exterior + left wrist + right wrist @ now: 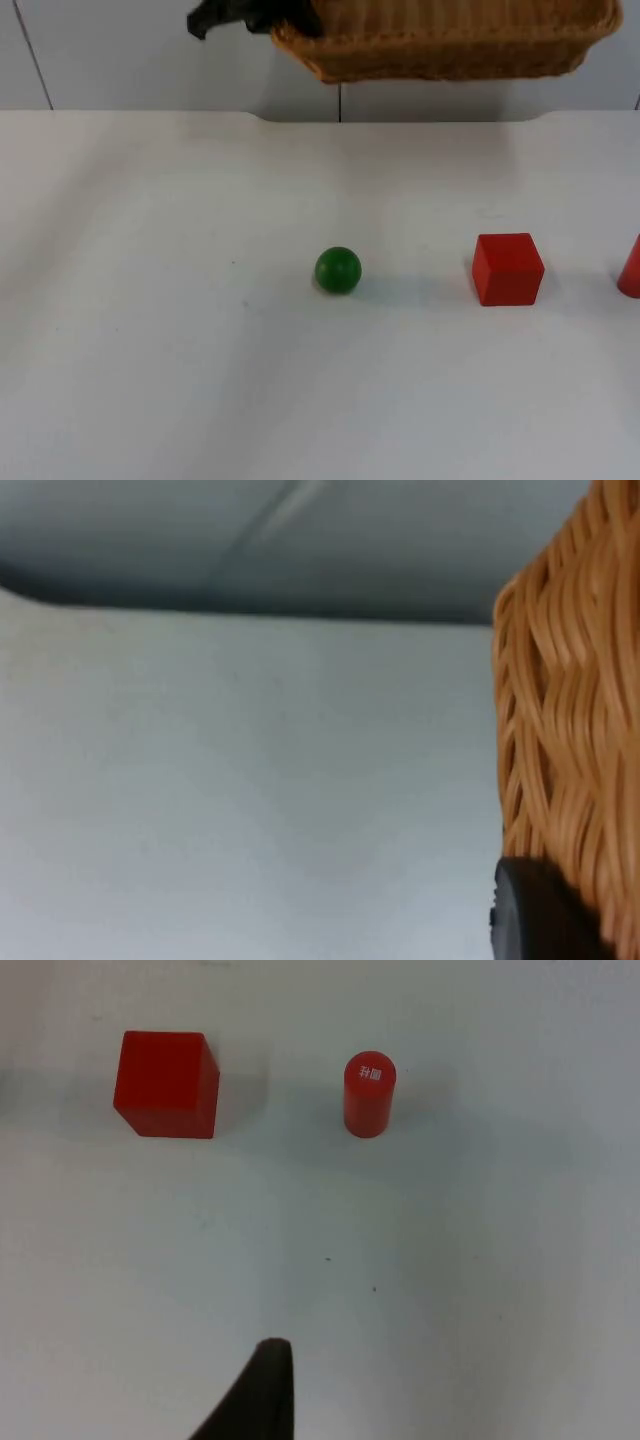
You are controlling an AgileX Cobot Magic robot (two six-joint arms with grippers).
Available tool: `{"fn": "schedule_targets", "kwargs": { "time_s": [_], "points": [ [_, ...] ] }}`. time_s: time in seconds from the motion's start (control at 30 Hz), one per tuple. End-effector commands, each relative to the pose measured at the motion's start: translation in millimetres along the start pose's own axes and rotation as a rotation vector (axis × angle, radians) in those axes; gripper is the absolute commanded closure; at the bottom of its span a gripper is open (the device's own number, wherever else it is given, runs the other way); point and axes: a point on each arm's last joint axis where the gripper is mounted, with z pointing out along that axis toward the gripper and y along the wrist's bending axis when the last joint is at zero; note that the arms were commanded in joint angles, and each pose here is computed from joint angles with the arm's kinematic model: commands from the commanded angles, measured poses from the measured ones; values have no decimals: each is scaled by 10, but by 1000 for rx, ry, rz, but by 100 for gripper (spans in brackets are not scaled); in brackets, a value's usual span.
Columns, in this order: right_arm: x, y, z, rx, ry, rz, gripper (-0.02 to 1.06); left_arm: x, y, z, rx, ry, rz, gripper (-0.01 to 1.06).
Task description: Pick up the basket with the left hand and place the object to the left of the red cylinder into the basket with the right hand.
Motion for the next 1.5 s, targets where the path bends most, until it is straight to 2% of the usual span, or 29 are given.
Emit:
{"fn": "schedule_targets", "kwargs": {
  "time_s": [0.0, 0.03, 0.3, 0.7, 0.77, 0.9, 1.03, 1.2, 1.3, 1.37, 1.47],
  "points": [
    [-29, -12, -15, 5, -18, -6, -1, 7, -62, -151, 15, 52, -22, 105],
    [-29, -12, -15, 5, -18, -6, -1, 7, -72, -257, -21, 75, -10, 105],
    [-28, -12, -15, 5, -17, -6, -1, -9, -165, -585, -104, 98, 16, 105],
    [-22, -8, -15, 3, -11, -8, -1, -8, -240, -615, -67, 94, 10, 105],
    [-22, -8, -15, 3, -11, -8, -1, -21, -199, -635, -71, 96, 7, 105],
    [-22, -8, -15, 3, -11, -8, -1, -59, -141, -722, -12, 108, -41, 105],
    [-22, -8, -15, 3, -11, -8, -1, -104, -77, -875, -39, 85, -44, 105],
    [-22, -8, -15, 3, -11, -8, -1, 62, -45, -1165, -66, 100, -74, 105],
    [-22, -8, -15, 3, -11, -8, -1, 364, 64, -1429, -103, 78, -81, 105],
    [-22, -8, -15, 3, -11, -8, -1, 466, 89, -1483, -104, 60, -91, 105],
    [-22, -8, -15, 3, -11, -8, -1, 880, 254, -1699, -85, -24, -142, 105]
  ]
}}
